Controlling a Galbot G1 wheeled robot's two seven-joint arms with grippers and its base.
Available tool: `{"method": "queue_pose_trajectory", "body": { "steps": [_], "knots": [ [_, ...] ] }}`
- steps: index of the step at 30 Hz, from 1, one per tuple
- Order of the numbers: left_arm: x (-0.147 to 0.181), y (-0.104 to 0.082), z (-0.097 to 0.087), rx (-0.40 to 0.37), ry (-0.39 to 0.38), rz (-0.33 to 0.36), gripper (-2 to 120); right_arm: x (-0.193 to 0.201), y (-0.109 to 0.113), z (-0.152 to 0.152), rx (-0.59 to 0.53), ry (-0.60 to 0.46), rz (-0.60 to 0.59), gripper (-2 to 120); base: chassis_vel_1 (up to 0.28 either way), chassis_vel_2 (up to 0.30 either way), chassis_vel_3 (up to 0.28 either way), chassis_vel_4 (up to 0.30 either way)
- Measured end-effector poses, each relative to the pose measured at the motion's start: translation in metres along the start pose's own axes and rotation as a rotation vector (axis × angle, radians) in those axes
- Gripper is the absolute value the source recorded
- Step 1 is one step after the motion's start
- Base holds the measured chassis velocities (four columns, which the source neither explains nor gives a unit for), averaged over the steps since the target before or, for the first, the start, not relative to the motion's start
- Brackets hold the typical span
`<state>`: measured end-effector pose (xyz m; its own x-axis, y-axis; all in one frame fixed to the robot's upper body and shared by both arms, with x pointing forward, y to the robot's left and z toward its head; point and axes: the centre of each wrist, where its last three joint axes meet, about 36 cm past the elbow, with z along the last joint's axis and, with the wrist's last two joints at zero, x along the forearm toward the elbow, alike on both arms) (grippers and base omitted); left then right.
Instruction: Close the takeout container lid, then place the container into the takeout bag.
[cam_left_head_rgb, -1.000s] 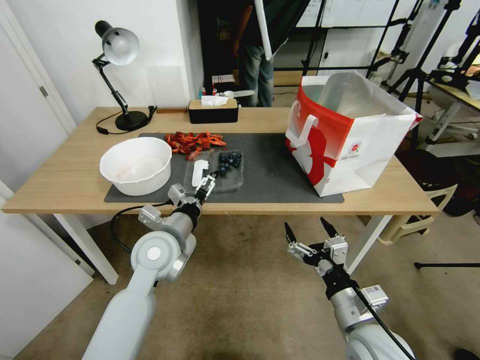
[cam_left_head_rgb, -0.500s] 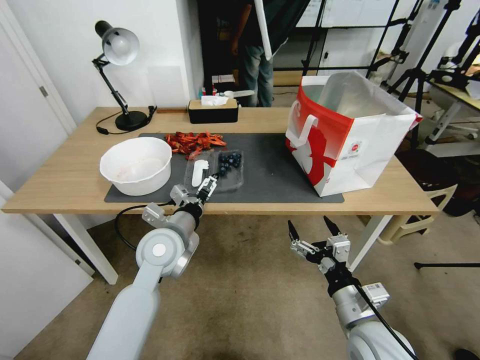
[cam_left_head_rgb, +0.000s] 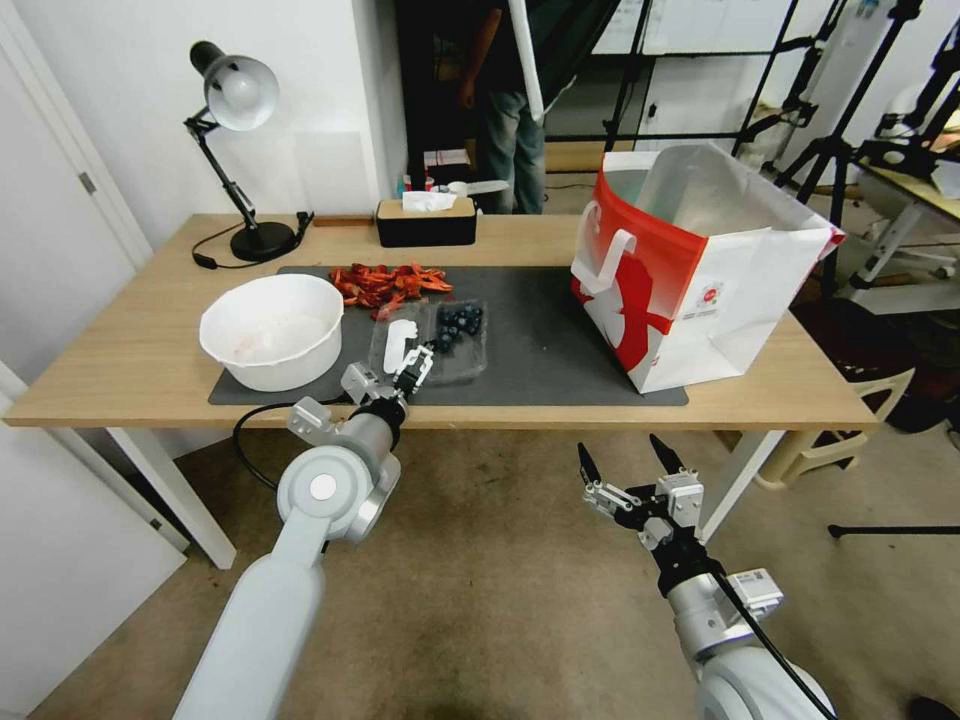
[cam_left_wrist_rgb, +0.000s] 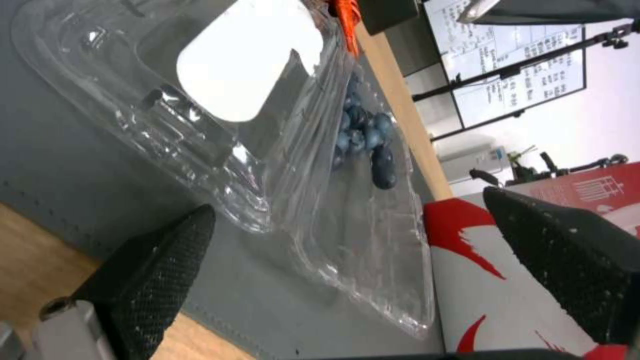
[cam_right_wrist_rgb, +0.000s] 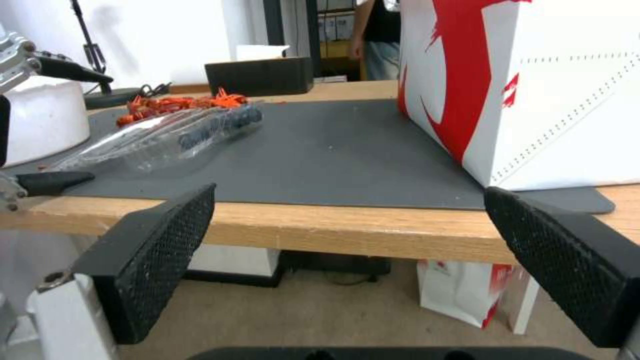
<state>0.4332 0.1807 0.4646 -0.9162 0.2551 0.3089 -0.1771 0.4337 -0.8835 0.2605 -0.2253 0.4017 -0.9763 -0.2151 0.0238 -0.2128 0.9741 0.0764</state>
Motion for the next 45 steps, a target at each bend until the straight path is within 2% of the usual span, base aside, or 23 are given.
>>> {"method": "queue_pose_trajectory", "body": {
  "steps": [9,11,13,17,21,22,24,25,26,27,28,30,34,38,39,42,43,45],
  "knots": [
    [-0.004,0.0,-0.002,-0.003,-0.032,0.015,100,0.001,0.001,0.002,-0.002,0.005,0.0,100,0.0,0.0,0.0,0.0],
    [-0.005,0.002,0.0,-0.023,-0.065,0.027,100,0.001,0.002,0.003,-0.004,0.006,-0.002,100,0.0,0.0,0.0,0.0],
    [-0.005,0.002,0.001,-0.029,-0.072,0.033,100,0.001,0.002,0.003,-0.004,0.007,-0.002,100,0.0,0.0,0.0,0.0],
    [-0.003,0.003,0.005,-0.088,-0.096,0.067,100,0.002,0.004,0.004,-0.007,0.01,-0.003,100,0.0,0.0,0.0,0.0],
    [-0.002,0.011,0.02,-0.332,-0.17,0.121,100,0.005,0.006,0.005,-0.007,0.017,-0.004,100,0.0,0.0,0.0,0.0],
    [-0.002,0.011,0.02,-0.332,-0.17,0.121,100,0.005,0.006,0.005,-0.007,0.017,-0.004,100,0.0,0.0,0.0,0.0],
    [-0.006,0.02,0.029,-0.489,-0.224,0.146,100,0.007,0.008,0.006,-0.007,0.019,-0.005,100,0.0,0.0,0.0,0.0],
    [-0.008,0.024,0.032,-0.536,-0.24,0.155,100,0.007,0.008,0.006,-0.007,0.019,-0.006,100,0.0,0.0,0.0,0.0],
    [-0.008,0.024,0.032,-0.536,-0.24,0.155,100,0.007,0.008,0.006,-0.007,0.019,-0.006,100,0.0,0.0,0.0,0.0],
    [-0.009,0.027,0.033,-0.57,-0.252,0.162,100,0.007,0.009,0.006,-0.008,0.019,-0.006,100,0.0,0.0,0.0,0.0],
    [-0.013,0.034,0.036,-0.637,-0.275,0.178,100,0.008,0.01,0.006,-0.007,0.02,-0.006,100,0.0,0.0,0.0,0.0],
    [-0.016,0.038,0.037,-0.685,-0.287,0.198,100,0.009,0.011,0.006,-0.006,0.021,-0.006,100,0.0,0.0,0.0,0.0],
    [-0.019,0.041,0.037,-0.697,-0.297,0.233,100,0.009,0.012,0.007,-0.005,0.02,-0.006,100,0.0,0.0,0.0,0.0],
    [-0.026,0.043,0.033,-0.703,-0.32,0.32,100,0.009,0.012,0.008,-0.005,0.019,-0.006,100,0.0,0.0,0.0,0.0],
    [-0.026,0.043,0.033,-0.703,-0.32,0.32,100,0.009,0.012,0.008,-0.005,0.019,-0.006,100,0.0,0.0,0.0,0.0],
    [-0.028,0.04,0.032,-0.679,-0.31,0.401,100,0.008,0.012,0.007,-0.005,0.017,-0.006,100,0.0,0.0,0.0,0.0],
    [-0.028,0.04,0.032,-0.679,-0.31,0.401,100,0.008,0.012,0.007,-0.005,0.017,-0.006,100,0.0,0.0,0.0,0.0],
    [-0.029,0.038,0.031,-0.664,-0.285,0.447,100,0.009,0.012,0.007,-0.004,0.017,-0.006,100,0.0,0.0,0.0,0.0]
  ]
}}
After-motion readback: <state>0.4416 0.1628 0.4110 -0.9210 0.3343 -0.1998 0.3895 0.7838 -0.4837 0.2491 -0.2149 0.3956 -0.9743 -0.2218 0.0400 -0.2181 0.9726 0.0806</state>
